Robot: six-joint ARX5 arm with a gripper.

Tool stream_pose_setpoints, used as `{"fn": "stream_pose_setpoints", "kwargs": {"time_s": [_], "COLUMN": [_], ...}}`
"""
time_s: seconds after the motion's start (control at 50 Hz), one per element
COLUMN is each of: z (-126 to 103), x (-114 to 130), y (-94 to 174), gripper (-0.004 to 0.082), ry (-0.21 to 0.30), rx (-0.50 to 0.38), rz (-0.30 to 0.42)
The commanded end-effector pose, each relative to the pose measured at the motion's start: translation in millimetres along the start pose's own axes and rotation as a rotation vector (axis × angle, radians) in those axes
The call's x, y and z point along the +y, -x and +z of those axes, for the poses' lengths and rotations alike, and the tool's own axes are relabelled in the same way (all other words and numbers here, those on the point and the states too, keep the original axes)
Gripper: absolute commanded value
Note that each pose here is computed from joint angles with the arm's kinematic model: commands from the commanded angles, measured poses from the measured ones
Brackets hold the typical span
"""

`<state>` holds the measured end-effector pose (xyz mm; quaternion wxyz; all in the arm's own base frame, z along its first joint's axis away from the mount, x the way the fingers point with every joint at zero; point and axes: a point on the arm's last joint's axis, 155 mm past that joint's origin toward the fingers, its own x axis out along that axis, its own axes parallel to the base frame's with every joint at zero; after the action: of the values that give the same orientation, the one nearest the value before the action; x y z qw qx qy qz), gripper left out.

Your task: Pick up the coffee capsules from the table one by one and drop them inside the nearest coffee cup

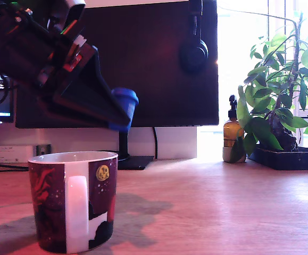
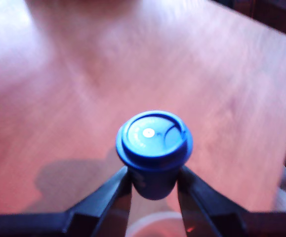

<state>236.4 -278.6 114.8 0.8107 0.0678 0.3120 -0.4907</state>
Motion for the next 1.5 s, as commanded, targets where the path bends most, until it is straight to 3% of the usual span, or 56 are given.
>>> {"fn": "stream_pose_setpoints", "kwargs": {"time_s": [0.0,0.18,0.38,0.4,0.78,1.48], "z": [-5,-4,-18,-20,-28,-53], "x": [-6,-17,-20,-20,-17,-9], "y": [2,16,30,31,50,48], "gripper": [0.0198,0.0198,0.0198,0.0198,0.0198,0.0198], "ry": [0.001,-0.007,0.013,-0.020,-0.022,0.000], "rx": [0.008,0.010,0.064,0.069,0.094,0.186], "rz": [-0.013,-0.023,-0.006,-0.006,0.049,0.087]}}
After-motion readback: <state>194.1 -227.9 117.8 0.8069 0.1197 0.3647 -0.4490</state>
